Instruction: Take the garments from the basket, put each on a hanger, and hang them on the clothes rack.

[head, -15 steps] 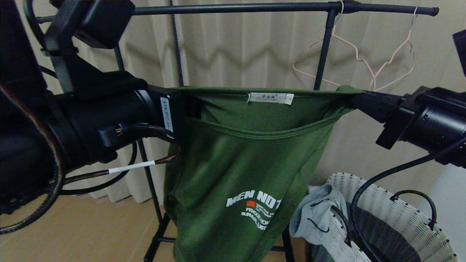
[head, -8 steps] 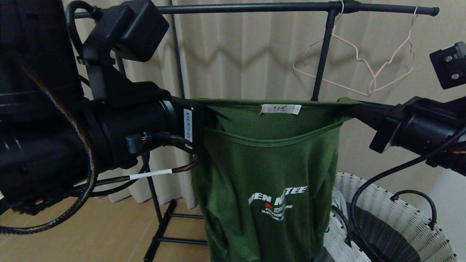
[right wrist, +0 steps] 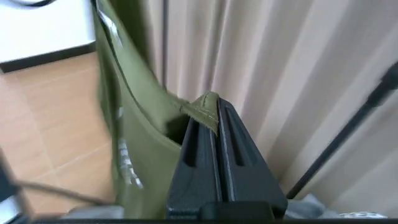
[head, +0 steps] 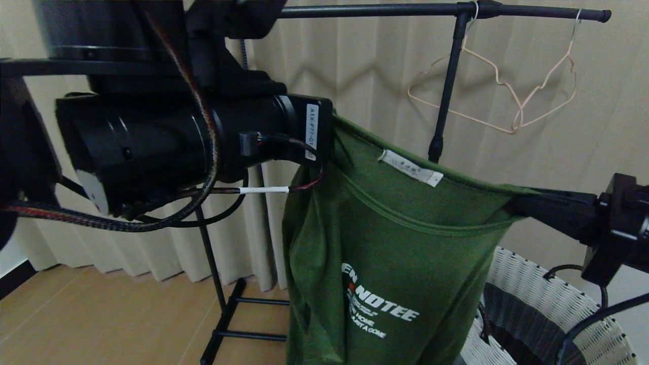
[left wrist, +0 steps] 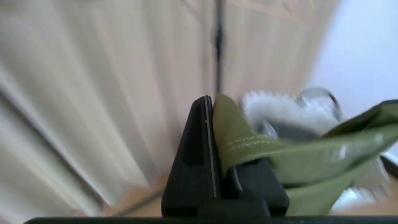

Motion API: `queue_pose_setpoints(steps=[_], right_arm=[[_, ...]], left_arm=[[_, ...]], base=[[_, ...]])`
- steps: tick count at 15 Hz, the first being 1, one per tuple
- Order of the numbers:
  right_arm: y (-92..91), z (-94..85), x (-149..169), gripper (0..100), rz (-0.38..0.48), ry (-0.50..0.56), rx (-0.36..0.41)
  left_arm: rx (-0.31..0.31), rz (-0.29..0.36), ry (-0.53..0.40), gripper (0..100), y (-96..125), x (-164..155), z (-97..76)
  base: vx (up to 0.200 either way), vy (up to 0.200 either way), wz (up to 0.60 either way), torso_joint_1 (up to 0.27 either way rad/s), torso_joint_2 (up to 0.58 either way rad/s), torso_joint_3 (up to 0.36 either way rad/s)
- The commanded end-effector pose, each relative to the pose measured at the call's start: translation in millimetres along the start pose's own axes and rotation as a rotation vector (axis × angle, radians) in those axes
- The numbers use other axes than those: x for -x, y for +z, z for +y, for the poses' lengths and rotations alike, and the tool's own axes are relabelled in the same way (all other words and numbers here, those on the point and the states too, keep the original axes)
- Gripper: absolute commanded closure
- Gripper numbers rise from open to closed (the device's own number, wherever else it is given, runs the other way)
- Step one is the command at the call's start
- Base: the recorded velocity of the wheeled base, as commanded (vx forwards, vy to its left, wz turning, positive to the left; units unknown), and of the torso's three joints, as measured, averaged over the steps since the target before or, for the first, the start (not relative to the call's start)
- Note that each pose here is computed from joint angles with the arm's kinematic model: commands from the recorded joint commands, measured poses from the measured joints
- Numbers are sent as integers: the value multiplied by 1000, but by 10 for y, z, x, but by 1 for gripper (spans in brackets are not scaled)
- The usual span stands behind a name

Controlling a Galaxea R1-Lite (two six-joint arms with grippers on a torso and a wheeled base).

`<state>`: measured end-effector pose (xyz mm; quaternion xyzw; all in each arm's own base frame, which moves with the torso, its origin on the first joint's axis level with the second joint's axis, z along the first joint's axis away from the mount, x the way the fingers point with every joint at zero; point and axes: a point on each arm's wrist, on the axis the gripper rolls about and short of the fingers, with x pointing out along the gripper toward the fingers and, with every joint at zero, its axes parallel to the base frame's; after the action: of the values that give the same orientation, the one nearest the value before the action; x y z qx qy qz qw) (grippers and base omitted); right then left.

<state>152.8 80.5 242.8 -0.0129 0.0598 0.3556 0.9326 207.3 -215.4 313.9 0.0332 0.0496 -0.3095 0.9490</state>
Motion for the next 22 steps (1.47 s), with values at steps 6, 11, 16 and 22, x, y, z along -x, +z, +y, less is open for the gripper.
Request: queue_pose_setpoints(steps=[6,11,16,22], right_arm=[[126,-269,-282,100,-66,-87,9],[234,-413,-643,100,-167,-83,-49],[215,-369,-517,100,-164,-102,-49],[215,-339,-406,100,-136,-139,-59]], left_arm=[[-13,106,-85,100,16,510,127],[-4,130,-272,100,-71,1001,161],[9,88,-224,100,-81,751,166],[55,96,-146,100,-211,579,108]], base=[[0,0,0,0,0,0],[0,0,0,0,0,0],[0,0,0,0,0,0],[0,0,0,0,0,0]])
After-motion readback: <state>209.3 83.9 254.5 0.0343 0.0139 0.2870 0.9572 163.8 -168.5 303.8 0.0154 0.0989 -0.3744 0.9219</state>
